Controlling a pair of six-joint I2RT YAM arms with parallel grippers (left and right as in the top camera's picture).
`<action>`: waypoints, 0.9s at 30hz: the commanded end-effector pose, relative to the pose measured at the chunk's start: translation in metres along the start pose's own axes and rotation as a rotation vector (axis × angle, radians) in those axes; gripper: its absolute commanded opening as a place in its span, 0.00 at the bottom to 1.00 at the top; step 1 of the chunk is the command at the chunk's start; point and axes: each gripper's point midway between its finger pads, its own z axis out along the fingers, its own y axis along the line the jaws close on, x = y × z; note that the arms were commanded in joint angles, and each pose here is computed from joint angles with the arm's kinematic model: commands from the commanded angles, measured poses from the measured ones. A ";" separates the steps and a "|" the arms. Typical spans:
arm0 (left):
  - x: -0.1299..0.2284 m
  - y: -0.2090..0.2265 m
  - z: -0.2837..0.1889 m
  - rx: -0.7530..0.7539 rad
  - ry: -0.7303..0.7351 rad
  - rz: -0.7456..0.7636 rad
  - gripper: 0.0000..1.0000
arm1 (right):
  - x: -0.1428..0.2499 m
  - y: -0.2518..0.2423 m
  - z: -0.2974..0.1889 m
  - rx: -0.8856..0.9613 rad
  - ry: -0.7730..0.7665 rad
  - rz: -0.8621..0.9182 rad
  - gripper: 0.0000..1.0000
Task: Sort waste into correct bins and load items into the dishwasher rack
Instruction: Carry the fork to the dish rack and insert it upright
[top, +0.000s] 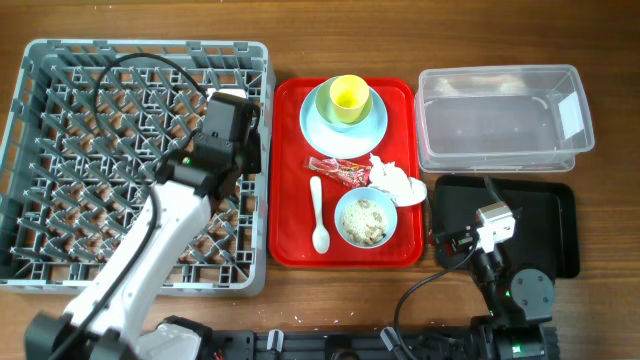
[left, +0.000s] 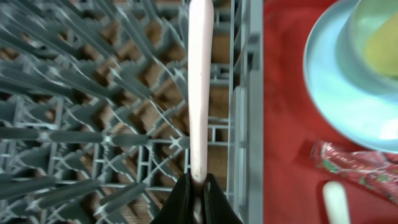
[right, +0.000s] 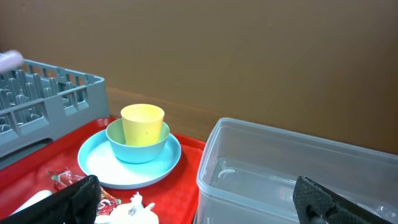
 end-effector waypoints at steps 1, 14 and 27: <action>0.018 -0.008 0.029 0.024 0.106 0.043 0.04 | -0.002 0.001 0.000 -0.006 -0.010 -0.007 1.00; 0.031 0.002 0.056 -0.045 0.167 0.010 0.12 | -0.002 0.001 0.000 -0.006 -0.010 -0.007 1.00; -0.010 0.011 0.021 -0.066 0.002 -0.056 0.36 | -0.002 0.001 0.000 -0.006 -0.010 -0.006 1.00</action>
